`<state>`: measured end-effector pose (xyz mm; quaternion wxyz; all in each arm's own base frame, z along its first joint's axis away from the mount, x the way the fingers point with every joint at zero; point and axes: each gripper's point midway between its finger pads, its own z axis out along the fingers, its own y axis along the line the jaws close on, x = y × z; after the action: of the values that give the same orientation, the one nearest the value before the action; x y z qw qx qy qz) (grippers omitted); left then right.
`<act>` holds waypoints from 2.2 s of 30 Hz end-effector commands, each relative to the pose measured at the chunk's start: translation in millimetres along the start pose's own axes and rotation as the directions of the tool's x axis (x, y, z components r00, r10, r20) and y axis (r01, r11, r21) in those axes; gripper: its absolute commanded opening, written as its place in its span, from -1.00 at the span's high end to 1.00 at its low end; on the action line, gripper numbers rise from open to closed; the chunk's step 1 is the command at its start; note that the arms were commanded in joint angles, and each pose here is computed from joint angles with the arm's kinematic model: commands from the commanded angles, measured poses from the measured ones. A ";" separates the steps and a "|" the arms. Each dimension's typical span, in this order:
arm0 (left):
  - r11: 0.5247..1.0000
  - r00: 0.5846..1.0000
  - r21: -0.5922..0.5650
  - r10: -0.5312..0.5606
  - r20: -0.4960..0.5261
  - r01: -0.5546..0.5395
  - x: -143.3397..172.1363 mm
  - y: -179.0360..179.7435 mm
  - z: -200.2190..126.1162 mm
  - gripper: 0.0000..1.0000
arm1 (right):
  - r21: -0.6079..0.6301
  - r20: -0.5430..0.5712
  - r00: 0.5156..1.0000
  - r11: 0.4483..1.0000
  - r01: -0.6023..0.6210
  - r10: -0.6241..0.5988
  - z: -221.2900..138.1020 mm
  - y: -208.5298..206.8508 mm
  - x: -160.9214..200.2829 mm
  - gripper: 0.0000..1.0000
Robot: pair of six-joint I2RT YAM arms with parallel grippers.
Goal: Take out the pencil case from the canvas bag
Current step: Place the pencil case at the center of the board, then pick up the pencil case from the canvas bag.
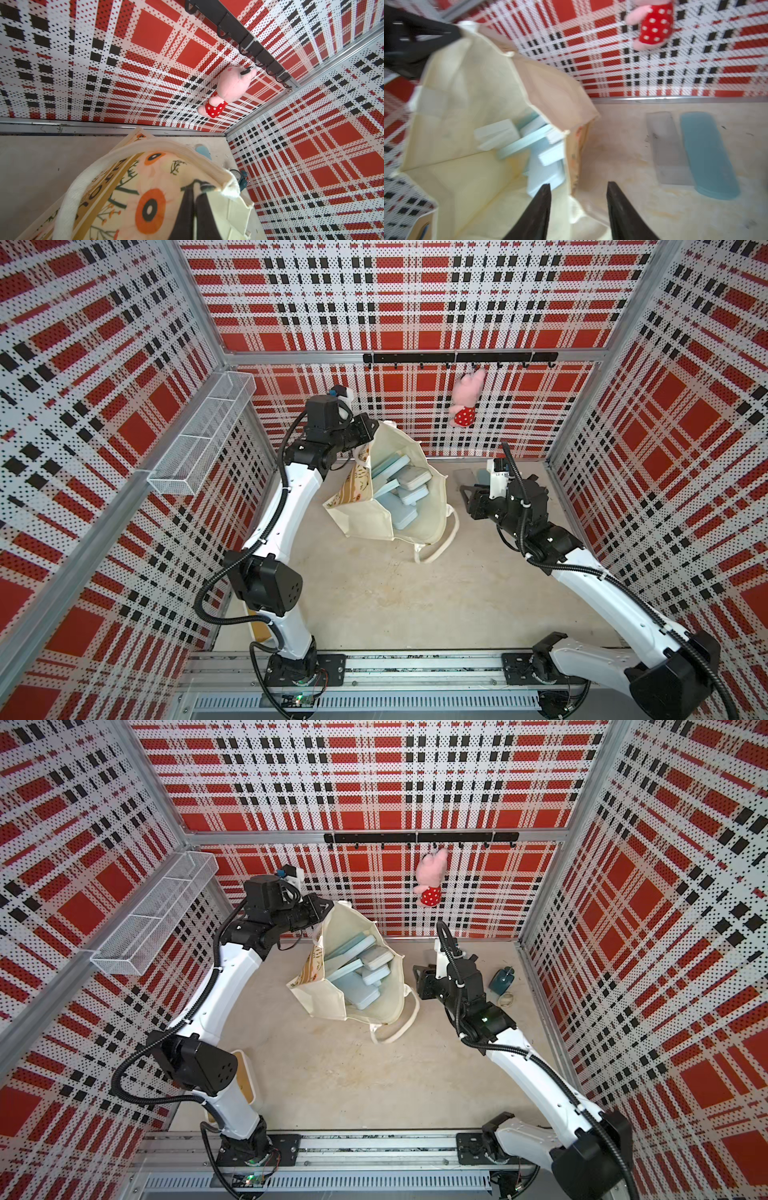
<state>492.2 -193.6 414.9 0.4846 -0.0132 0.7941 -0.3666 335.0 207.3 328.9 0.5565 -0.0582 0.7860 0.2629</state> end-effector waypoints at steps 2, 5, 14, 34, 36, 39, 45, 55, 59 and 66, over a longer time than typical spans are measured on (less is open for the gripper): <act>0.978 0.958 0.137 0.116 0.261 -0.156 -59.8 -70.7 -29.7 1.00 | -0.037 0.017 0.997 0.996 -0.076 0.077 -2.4 43.1 13.7 0.20; 0.983 0.955 0.111 0.113 0.274 -0.148 -58.1 -72.2 -27.9 1.00 | -0.042 -0.010 0.990 0.989 -0.143 0.143 7.3 63.3 33.0 0.30; 0.992 0.937 0.048 0.090 0.337 -0.113 -54.7 -86.6 -40.8 1.00 | 0.102 -0.060 0.937 0.936 -0.337 0.344 55.7 53.5 74.0 0.34; 0.995 0.926 0.035 0.076 0.369 -0.096 -48.8 -89.9 -59.3 1.00 | 0.165 -0.136 0.779 0.789 -0.592 0.612 138.2 28.7 117.1 -0.03; 0.995 0.927 0.037 0.076 0.368 -0.096 -48.5 -90.1 -59.1 1.00 | 0.182 -0.139 0.775 0.785 -0.592 0.616 141.4 26.7 120.0 -0.07; 0.995 0.927 0.039 0.075 0.367 -0.096 -48.1 -90.2 -59.2 1.00 | 0.206 -0.137 0.763 0.771 -0.602 0.632 145.4 21.7 124.7 -0.12; 0.994 0.926 0.043 0.074 0.369 -0.097 -48.5 -91.9 -62.3 1.00 | 0.262 -0.129 0.747 0.749 -0.609 0.652 153.8 8.9 135.0 -0.15; 0.994 0.926 0.040 0.076 0.370 -0.097 -48.8 -91.9 -63.9 1.00 | 0.356 -0.086 0.768 0.739 -0.571 0.635 152.4 -11.2 137.7 -0.24; 0.994 0.926 0.050 0.074 0.371 -0.100 -49.5 -94.9 -65.5 1.00 | 0.341 -0.090 0.766 0.742 -0.576 0.636 160.7 -14.2 140.5 -0.21; 0.994 0.928 0.050 0.074 0.366 -0.100 -47.9 -93.8 -63.5 1.00 | 0.314 -0.102 0.778 0.762 -0.566 0.620 180.1 -14.5 136.8 -0.07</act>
<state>469.9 -216.8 397.4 0.5192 -0.0454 0.8030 -0.2892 430.7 306.7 152.1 0.3570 0.2425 0.8487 0.3057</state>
